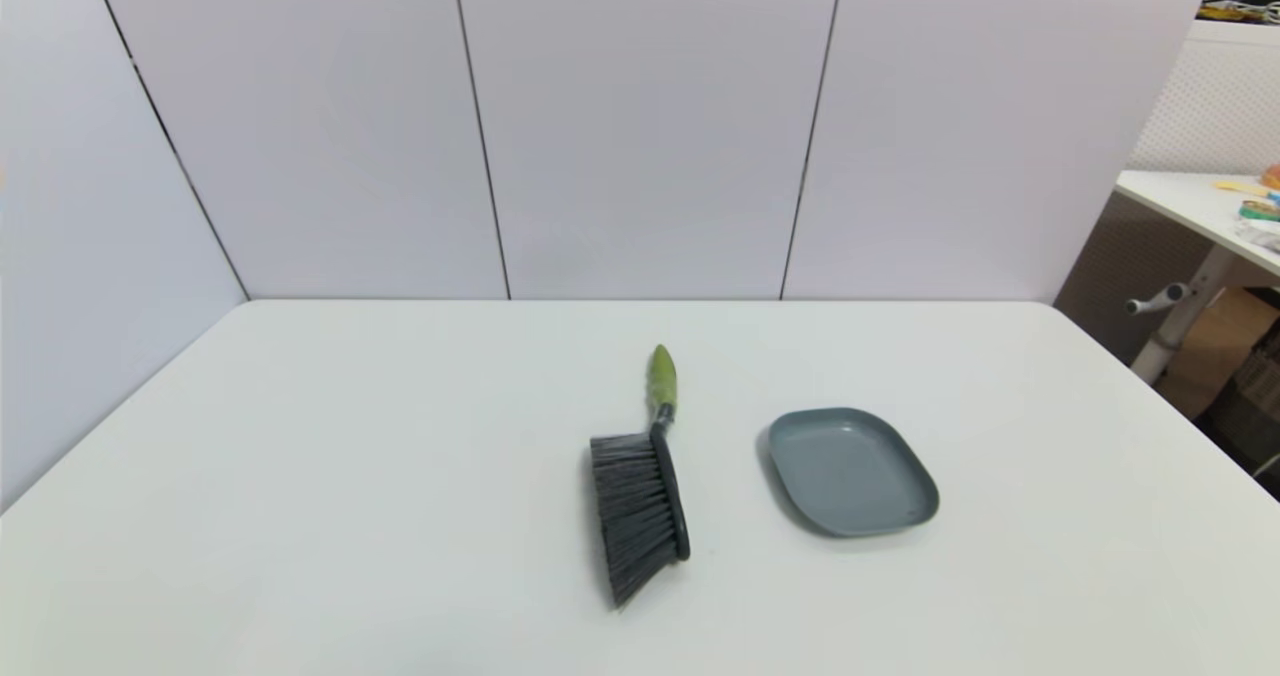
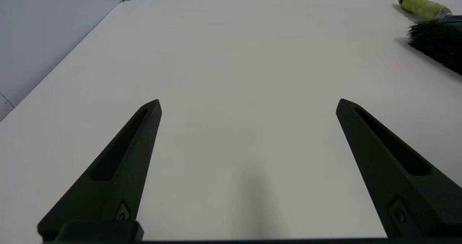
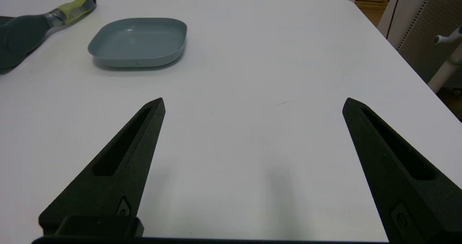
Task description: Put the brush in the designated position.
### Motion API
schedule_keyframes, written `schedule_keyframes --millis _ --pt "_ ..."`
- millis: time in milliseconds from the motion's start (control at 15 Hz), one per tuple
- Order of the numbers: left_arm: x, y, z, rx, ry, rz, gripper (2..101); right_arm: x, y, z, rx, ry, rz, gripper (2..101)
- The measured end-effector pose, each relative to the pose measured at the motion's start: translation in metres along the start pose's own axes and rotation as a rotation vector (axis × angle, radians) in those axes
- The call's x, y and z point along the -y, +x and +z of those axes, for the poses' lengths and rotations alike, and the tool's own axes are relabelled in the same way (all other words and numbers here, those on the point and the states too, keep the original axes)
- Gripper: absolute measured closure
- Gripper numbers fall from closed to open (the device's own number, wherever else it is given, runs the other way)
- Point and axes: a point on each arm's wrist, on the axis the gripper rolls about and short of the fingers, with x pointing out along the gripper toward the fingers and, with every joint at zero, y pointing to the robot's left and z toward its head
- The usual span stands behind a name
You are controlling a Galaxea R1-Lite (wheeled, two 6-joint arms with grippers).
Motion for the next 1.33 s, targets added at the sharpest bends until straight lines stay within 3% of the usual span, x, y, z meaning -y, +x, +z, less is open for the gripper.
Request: schedule_keyframes --millis 200,1333 --pt "-0.0003 0.0 0.0001 0.001 -0.037 0.012 5.4 0.0 0.0 0.0 0.0 -0.001 0.0 5.0" --pt "-0.0005 0.0 0.0002 0.001 -0.04 0.022 5.4 0.0003 0.0 0.0001 0.001 0.007 -0.015 5.0"
